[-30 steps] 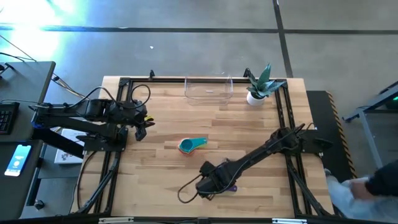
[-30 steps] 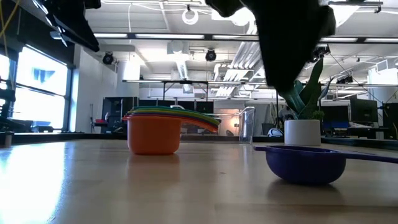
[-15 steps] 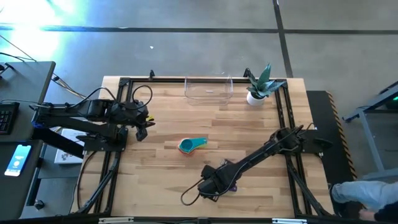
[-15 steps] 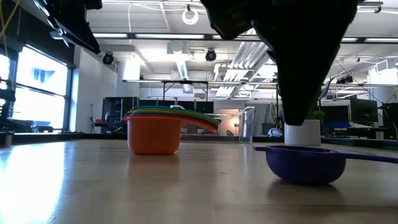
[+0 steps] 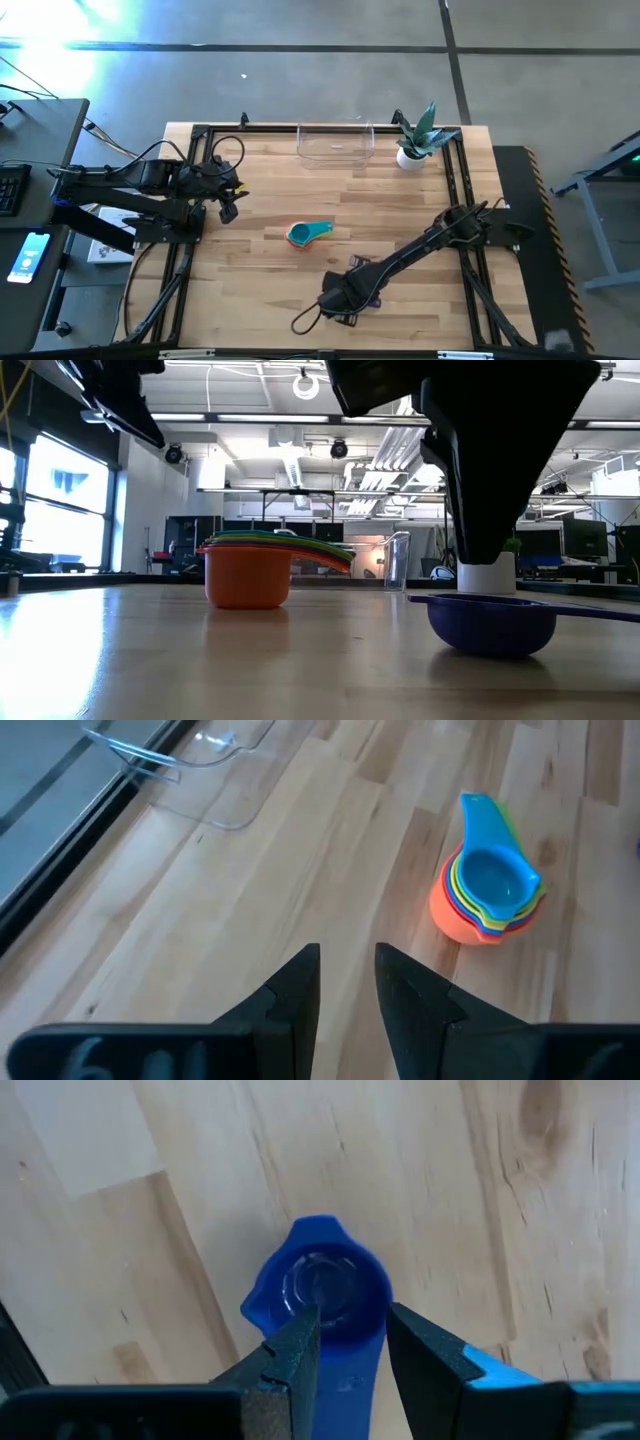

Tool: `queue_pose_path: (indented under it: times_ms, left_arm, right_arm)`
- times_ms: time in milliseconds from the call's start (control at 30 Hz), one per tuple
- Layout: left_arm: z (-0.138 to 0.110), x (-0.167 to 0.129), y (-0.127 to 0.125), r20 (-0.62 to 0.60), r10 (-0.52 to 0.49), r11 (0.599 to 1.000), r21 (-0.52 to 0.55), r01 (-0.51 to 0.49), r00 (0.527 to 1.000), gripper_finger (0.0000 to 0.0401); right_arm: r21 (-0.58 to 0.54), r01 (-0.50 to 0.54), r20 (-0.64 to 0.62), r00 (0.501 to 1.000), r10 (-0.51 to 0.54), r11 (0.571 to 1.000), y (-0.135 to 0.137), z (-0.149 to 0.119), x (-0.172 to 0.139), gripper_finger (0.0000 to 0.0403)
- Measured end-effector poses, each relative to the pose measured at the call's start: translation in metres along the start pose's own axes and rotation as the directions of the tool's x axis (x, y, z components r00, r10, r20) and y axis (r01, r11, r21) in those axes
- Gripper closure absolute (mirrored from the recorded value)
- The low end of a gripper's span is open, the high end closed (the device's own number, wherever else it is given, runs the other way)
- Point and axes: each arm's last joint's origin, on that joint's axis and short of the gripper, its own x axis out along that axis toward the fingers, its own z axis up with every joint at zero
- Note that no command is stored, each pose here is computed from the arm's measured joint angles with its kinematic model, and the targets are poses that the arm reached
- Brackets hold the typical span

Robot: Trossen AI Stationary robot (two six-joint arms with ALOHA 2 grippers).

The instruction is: Nest measuring cups in basket

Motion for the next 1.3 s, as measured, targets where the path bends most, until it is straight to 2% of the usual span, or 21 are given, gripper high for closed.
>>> queue_pose_path:
  times_ms: [300,500,633,1000,1300]
  left_arm:
    - [0.0,0.0,0.0,0.001,0.001,0.989,0.145,-0.001,1.0,0.0311]
    - [0.0,0.0,0.0,0.001,0.001,0.971,0.239,-0.001,1.0,0.0311]
    - [0.0,0.0,0.0,0.001,-0.003,0.969,0.248,0.002,1.0,0.0311]
    - [0.0,0.0,0.0,-0.001,-0.01,0.959,0.284,0.01,1.0,0.0311]
    - [0.0,0.0,0.0,-0.001,-0.011,0.959,0.284,0.011,1.0,0.0311]
  right_arm:
    - [0.083,0.019,0.041,0.999,-0.022,0.996,-0.008,0.01,0.0,0.0293]
    - [0.096,-0.031,0.028,0.999,0.028,0.995,-0.008,0.013,0.001,0.0293]
    - [0.118,-0.056,0.02,0.998,0.054,0.992,-0.006,0.013,0.0,0.0293]
    - [0.118,-0.024,0.028,0.999,0.021,0.993,-0.008,0.012,0.001,0.0293]
    - [0.091,-0.023,-0.04,0.999,0.027,0.996,-0.005,0.012,0.021,0.0293]
